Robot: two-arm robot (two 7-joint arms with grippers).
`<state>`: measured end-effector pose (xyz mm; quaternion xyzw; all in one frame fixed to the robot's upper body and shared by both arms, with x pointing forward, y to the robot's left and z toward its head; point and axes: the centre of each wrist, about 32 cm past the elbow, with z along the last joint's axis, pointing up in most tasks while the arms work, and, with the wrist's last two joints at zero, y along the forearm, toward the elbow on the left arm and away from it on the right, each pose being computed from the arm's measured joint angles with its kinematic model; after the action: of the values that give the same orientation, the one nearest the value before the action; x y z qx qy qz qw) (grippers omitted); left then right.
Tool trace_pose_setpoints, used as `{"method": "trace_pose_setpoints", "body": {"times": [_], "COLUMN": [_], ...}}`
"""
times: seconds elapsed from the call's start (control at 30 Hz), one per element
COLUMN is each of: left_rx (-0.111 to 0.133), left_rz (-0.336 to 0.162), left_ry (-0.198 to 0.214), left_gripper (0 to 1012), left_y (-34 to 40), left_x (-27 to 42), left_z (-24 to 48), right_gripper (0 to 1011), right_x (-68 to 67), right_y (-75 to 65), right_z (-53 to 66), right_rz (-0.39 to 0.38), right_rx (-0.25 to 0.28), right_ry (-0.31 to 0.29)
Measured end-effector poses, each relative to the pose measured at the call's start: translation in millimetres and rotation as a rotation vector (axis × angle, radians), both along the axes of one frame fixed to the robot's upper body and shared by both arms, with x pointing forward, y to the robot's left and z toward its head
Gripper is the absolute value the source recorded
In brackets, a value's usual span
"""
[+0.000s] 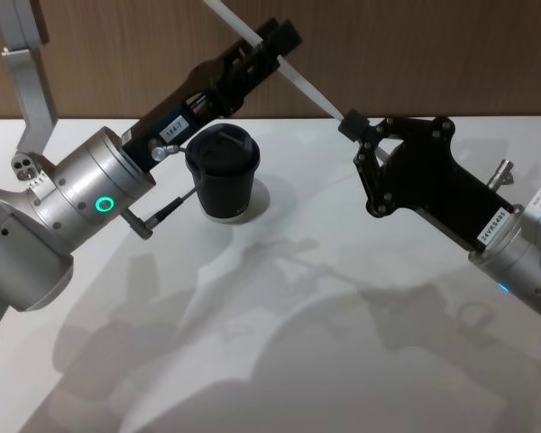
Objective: Pick up the straw with one hand, pass it to the other hand, and insert it into the cup.
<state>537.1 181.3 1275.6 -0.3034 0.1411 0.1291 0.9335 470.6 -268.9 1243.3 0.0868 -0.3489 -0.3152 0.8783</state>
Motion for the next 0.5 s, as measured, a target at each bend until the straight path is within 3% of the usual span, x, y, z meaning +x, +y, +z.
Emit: {"method": "trace_pose_setpoints", "body": {"times": [0.33,0.5], "left_rx": [-0.002,-0.002], "left_rz": [-0.002,-0.002], "left_ry": [0.0,0.0], "left_gripper": [175,53], "left_y": [-1.1,-1.5], "left_x": [0.5,0.6], "left_z": [0.3,0.2], "right_gripper": [0,0], "right_x": [0.0,0.0], "right_y": [0.0,0.0], "right_z": [0.0,0.0], "right_rz": [0.0,0.0], "right_rx": [0.0,0.0], "right_ry": [0.0,0.0]}}
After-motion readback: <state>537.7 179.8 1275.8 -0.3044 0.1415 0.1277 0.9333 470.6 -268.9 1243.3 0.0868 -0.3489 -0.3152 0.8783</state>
